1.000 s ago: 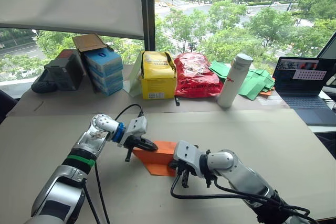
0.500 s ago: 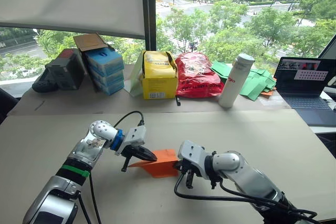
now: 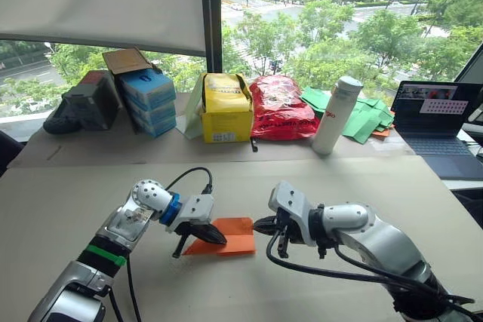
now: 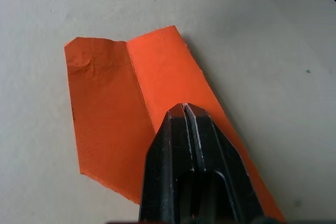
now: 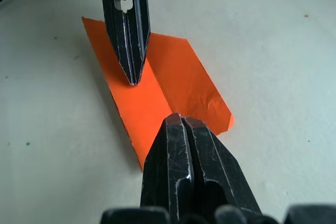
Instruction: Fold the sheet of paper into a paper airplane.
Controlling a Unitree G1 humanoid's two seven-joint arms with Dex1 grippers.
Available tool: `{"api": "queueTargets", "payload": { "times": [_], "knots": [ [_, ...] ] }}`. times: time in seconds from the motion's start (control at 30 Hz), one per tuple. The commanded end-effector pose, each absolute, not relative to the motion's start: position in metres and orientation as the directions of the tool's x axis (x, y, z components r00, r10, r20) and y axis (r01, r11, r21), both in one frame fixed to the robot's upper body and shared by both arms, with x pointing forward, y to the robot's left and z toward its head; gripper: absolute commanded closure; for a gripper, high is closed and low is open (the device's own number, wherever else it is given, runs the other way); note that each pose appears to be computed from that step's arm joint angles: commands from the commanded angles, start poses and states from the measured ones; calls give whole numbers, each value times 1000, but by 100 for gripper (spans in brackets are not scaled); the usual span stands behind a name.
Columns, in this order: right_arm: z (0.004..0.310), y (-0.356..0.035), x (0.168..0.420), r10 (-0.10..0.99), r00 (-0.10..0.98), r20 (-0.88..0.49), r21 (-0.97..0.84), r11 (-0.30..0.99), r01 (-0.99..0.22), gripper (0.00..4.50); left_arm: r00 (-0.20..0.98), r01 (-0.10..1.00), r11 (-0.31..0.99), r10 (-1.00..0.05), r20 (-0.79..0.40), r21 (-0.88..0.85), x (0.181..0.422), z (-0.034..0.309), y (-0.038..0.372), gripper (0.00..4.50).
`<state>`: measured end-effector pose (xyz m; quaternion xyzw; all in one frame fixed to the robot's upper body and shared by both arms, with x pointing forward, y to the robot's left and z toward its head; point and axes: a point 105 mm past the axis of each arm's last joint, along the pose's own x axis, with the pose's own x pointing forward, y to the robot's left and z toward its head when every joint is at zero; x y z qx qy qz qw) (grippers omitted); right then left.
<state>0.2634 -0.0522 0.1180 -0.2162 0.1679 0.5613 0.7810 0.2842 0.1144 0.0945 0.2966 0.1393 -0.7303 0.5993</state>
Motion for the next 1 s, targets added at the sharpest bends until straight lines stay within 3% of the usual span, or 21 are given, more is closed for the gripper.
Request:
{"api": "queueTargets", "payload": {
  "times": [0.03,0.47,0.77,1.0],
  "knots": [
    [112,-45,263,809,296,-508,-183,235,-955,450,-103,944,-268,-791,-603,190,281,100,112,447],
    [75,-47,261,775,271,-570,-148,228,-962,450,-114,968,-218,-829,-548,128,257,102,111,447],
    [77,-46,261,777,282,-563,-159,233,-959,450,115,989,64,-891,-439,131,265,111,111,447],
    [80,-46,263,778,288,-558,-162,238,-958,450,170,985,149,-879,-445,83,257,109,119,447]
  ]
}}
